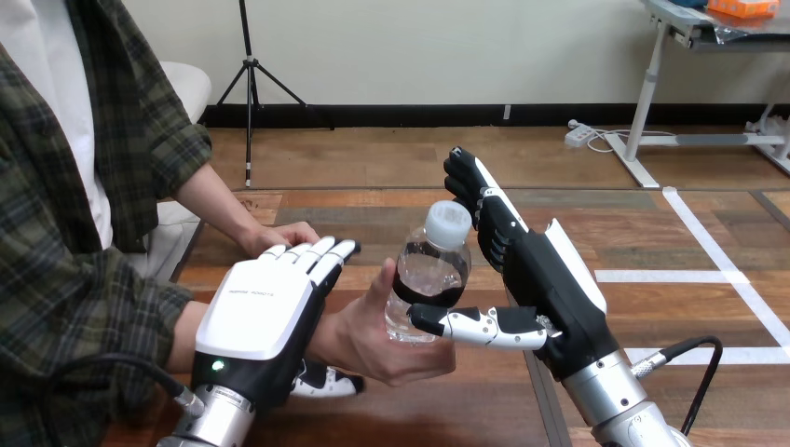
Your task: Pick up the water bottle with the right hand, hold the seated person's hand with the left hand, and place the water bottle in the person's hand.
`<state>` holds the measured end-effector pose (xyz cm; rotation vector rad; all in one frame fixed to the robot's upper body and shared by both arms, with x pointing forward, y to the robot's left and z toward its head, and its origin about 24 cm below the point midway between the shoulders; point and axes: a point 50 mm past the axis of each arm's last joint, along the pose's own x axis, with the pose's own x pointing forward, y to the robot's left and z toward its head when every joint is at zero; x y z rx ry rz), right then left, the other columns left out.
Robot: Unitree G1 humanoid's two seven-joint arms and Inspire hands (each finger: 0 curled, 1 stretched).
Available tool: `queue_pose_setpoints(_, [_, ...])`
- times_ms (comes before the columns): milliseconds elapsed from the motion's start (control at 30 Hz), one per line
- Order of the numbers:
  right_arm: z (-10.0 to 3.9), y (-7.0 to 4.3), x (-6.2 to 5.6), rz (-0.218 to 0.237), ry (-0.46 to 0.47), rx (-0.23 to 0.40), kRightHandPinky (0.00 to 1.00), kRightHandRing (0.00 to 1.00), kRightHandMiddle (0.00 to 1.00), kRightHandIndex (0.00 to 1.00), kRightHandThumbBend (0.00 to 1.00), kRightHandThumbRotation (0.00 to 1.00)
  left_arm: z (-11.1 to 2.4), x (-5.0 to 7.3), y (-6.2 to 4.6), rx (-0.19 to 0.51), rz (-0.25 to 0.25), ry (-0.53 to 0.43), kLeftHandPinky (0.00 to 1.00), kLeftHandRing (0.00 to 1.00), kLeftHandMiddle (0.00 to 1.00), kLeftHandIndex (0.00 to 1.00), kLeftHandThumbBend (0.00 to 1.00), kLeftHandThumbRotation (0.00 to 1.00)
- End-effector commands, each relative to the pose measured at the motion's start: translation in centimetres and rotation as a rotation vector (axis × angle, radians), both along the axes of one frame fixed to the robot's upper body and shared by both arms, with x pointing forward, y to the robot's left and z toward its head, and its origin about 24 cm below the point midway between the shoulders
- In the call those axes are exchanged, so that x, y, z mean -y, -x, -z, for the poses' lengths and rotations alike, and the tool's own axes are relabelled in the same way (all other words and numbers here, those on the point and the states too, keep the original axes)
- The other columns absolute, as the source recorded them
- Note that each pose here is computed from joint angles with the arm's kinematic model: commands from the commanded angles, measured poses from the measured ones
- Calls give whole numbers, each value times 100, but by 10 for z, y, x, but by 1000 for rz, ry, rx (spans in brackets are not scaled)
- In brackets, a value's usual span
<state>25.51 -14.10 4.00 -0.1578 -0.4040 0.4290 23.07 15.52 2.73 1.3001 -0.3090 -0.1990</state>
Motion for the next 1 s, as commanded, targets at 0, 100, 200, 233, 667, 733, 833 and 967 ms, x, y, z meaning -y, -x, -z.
queue_pose_setpoints(0, [-22,-13,-6,-14,-18,91,100,100,100,100,82,16,-15,2,-9,46,61,38,99,100,100,100,100,25])
queue_pose_setpoints(100, [-22,-13,-6,-13,-18,91,100,100,100,100,81,16,-16,2,-9,37,83,56,100,100,100,100,100,27])
queue_pose_setpoints(200, [-22,-13,-6,-12,-20,91,100,100,100,100,81,16,-16,2,-9,31,101,72,100,100,100,100,100,30])
queue_pose_setpoints(233, [-22,-13,-6,-12,-21,90,100,100,100,100,81,16,-17,2,-9,30,107,80,100,100,100,100,100,30])
queue_pose_setpoints(667, [-21,-13,-6,-5,-29,87,100,100,100,100,80,16,-19,2,-7,38,173,165,100,100,100,100,100,33])
queue_pose_setpoints(733, [-21,-13,-6,-2,-29,85,100,100,100,100,80,16,-19,2,-7,43,184,178,100,100,100,100,100,33])
queue_pose_setpoints(833, [-21,-12,-6,2,-31,85,100,100,100,100,80,17,-19,2,-7,47,195,188,100,100,100,100,100,32])
queue_pose_setpoints(967, [-20,-12,-6,8,-34,86,100,100,100,100,79,17,-20,2,-6,61,213,206,100,100,100,100,100,31])
